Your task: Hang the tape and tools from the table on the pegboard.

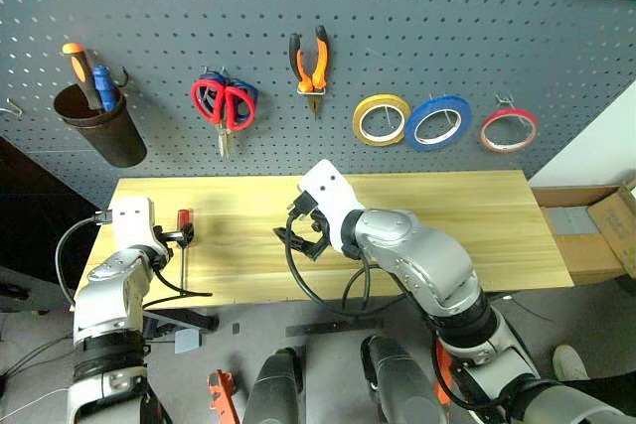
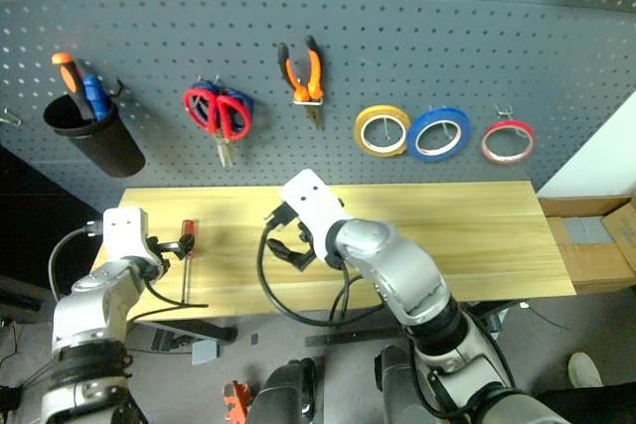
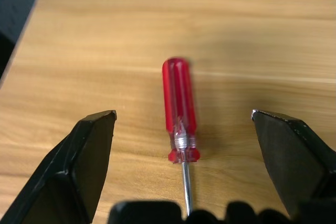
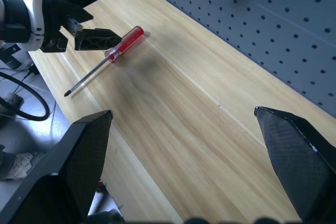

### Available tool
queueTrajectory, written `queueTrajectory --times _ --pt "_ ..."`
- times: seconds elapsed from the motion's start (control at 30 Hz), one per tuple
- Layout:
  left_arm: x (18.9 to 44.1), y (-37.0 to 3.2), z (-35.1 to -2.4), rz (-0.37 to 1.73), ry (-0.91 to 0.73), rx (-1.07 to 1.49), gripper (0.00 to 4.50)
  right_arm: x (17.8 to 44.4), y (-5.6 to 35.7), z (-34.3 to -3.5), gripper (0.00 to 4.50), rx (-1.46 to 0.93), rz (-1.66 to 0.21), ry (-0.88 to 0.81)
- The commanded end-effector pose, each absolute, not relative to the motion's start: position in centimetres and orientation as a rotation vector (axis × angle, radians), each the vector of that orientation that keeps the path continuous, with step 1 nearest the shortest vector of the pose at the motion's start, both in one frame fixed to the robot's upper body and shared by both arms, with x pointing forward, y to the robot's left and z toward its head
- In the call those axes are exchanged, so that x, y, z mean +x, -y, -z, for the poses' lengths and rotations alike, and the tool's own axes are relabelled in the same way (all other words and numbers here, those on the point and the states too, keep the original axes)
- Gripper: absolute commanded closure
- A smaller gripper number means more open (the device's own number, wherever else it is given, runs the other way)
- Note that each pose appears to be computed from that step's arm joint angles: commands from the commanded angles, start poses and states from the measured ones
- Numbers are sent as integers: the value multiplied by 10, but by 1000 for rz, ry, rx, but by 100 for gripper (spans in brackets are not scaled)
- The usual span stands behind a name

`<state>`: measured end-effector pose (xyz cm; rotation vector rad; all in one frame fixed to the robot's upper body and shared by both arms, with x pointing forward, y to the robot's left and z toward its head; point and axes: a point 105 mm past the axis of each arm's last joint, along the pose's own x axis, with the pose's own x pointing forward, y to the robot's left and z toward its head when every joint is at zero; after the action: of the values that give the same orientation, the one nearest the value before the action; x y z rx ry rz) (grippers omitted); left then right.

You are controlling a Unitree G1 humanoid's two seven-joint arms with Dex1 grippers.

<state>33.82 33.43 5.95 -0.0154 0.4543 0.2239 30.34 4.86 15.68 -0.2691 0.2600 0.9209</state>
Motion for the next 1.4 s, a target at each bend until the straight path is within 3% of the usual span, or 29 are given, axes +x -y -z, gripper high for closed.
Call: queueTrajectory --times 0.03,0.43,0.57,0.8,0.83,1.1,1.23,1.33,1.4 --pt "348 -341 -63 -249 -470 -51 6 301 -59 -168 0 -292 -943 -214" --pt "362 -351 -36 -364 -575 -215 6 304 -66 -182 0 -342 -969 -182" --pt "361 -355 -30 -386 -589 -226 93 306 -64 -185 0 -349 -968 -178" --pt "361 -358 -30 -371 -581 -187 343 296 -66 -187 0 -359 -1062 -171" --pt "360 -358 -31 -367 -579 -176 362 293 -67 -188 0 -359 -1093 -156" --pt "352 -362 -46 -336 -528 -87 362 288 -67 -202 0 -385 -1184 -9" --pt "349 -363 -97 -332 -281 25 362 283 -67 -216 0 -391 -1229 125" --pt "332 -349 -141 -312 -77 166 362 279 -63 -222 0 -379 -1255 170" --pt "324 -342 -153 -315 -22 205 362 282 -62 -223 0 -378 -1255 181"
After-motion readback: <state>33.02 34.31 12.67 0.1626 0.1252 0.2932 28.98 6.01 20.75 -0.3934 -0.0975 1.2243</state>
